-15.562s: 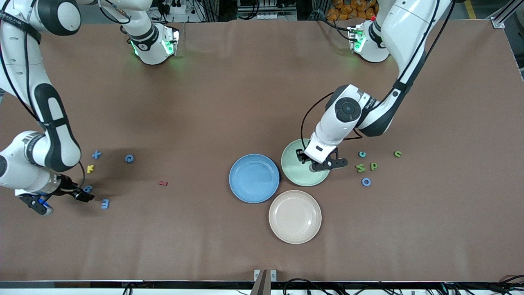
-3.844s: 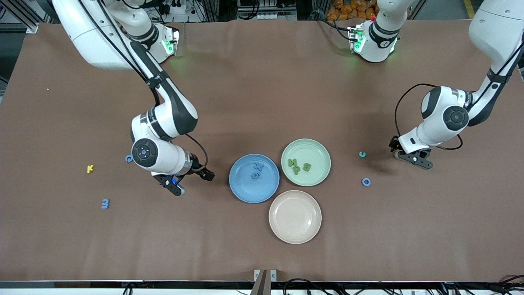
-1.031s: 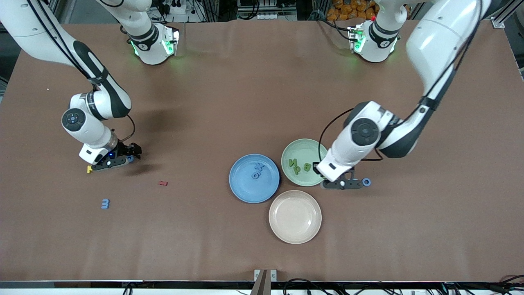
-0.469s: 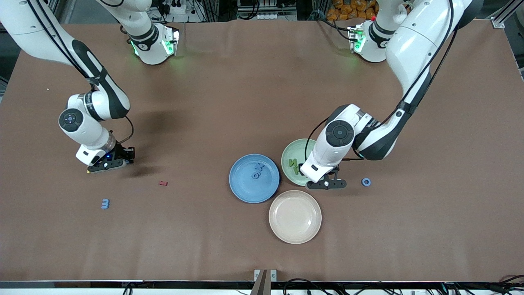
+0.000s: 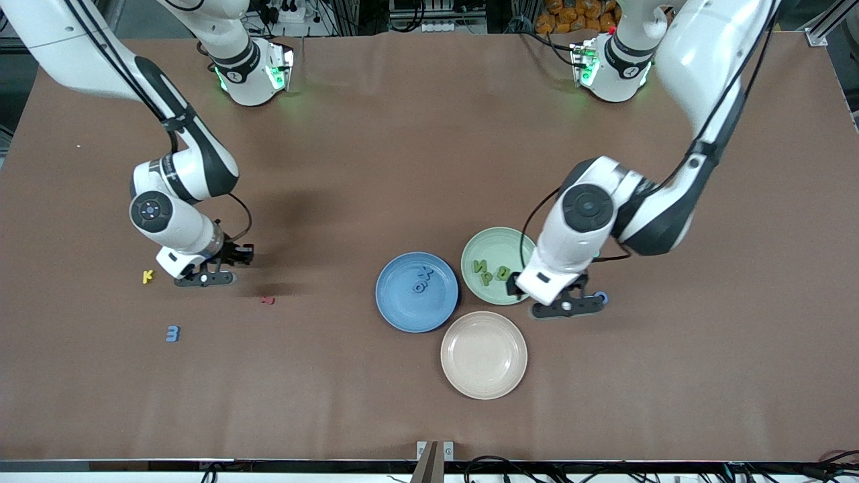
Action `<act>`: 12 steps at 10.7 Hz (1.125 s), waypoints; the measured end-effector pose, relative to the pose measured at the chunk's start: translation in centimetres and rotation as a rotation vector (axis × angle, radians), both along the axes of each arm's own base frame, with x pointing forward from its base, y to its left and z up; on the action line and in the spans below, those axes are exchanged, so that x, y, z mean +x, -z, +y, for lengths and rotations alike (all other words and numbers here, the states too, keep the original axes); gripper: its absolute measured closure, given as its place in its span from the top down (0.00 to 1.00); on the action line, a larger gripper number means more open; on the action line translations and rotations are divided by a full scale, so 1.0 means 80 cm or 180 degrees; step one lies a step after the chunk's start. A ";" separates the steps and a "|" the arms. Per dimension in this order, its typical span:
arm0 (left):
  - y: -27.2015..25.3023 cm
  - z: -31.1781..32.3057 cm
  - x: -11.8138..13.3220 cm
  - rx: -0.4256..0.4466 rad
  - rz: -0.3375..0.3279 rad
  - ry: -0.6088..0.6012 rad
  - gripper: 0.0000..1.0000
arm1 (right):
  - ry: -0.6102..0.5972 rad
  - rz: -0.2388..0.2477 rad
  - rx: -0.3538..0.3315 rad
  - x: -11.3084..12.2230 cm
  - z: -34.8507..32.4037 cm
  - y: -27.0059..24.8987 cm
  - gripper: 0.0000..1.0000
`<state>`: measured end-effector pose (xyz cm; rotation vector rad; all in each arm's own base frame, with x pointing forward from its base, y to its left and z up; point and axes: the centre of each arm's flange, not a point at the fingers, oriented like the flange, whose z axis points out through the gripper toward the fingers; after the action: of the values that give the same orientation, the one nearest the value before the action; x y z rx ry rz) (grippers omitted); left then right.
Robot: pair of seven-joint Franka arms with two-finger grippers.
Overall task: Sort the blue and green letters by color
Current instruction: 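Place the u on the green plate while the right gripper carries the c, then release the c on the blue plate while the left gripper returns to rest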
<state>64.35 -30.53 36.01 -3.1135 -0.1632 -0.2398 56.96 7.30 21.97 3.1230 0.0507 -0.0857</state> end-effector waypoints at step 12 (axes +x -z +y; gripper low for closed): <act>-0.198 0.219 -0.001 -0.0016 0.0150 -0.0193 1.00 | 0.1809 0.0353 0.0920 0.053 0.346 -0.051 0.36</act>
<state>64.28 -12.98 51.82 -3.1099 -0.2575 -0.1650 61.24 34.95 26.02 3.2960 -0.8978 -0.2788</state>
